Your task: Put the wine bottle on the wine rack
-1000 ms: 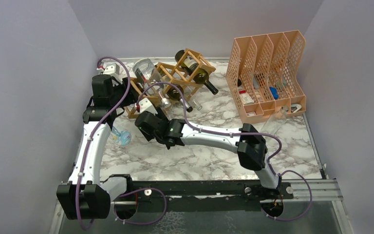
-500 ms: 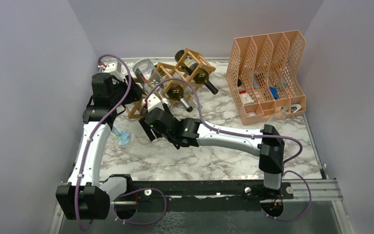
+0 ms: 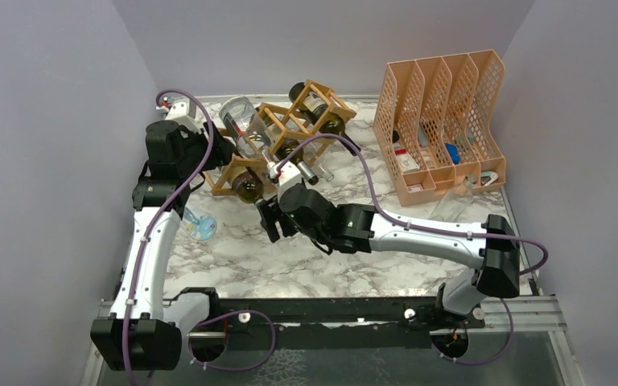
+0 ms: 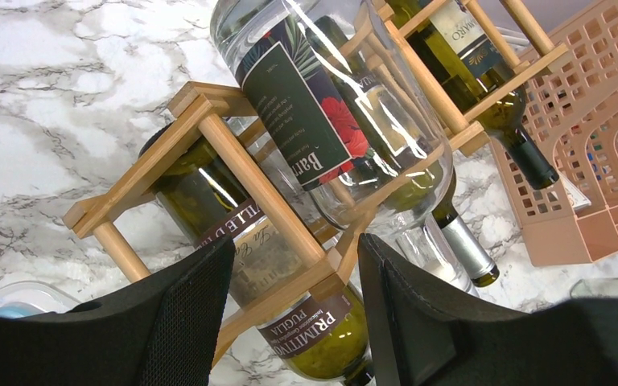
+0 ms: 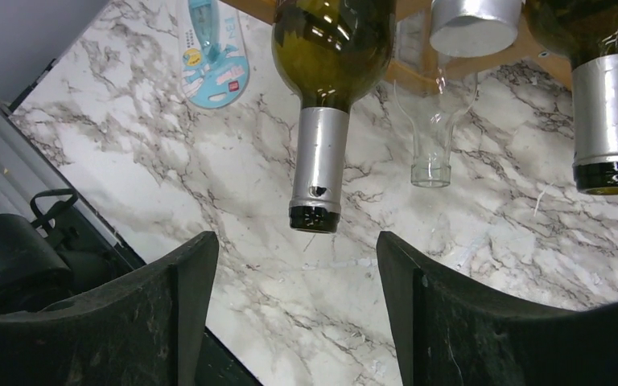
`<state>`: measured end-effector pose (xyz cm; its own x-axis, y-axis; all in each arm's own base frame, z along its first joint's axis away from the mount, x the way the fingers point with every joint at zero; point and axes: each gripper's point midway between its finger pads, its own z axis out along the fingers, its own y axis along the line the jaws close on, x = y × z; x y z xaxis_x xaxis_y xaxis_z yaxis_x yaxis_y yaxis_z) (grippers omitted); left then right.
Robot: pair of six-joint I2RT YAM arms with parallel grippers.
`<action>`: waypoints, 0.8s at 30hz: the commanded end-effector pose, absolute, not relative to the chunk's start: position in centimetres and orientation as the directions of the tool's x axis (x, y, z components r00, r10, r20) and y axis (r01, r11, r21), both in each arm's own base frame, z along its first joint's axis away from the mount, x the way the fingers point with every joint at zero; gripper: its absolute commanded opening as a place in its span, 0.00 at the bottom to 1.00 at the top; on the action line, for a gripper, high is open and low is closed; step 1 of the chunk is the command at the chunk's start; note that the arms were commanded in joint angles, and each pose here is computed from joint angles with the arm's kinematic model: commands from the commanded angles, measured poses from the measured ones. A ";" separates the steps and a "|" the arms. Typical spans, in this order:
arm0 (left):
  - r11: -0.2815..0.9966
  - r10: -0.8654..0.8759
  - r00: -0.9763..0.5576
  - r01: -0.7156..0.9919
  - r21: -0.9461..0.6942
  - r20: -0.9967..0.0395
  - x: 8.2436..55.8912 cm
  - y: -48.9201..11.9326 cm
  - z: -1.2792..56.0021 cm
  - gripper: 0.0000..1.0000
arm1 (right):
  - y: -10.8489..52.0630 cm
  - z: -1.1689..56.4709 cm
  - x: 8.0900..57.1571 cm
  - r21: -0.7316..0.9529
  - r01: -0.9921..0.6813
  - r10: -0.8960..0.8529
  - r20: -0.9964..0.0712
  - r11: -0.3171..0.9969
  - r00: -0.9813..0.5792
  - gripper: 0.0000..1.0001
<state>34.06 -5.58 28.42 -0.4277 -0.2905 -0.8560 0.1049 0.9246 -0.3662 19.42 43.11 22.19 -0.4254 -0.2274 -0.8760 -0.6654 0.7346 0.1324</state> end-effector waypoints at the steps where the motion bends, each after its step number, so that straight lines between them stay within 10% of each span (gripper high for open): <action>1: 0.924 -0.279 -0.377 0.147 -0.354 -0.883 33.5 -5.9 30.9 0.63 | 43.3 19.7 18.6 0.180 -0.653 -0.229 -0.842 0.735 -0.489 0.75; 24: 0.925 -0.264 -0.375 0.163 -0.343 -0.889 32.7 -6.0 31.4 0.63 | 47.0 16.4 22.6 0.145 -0.660 -0.270 -0.832 0.737 -0.484 0.28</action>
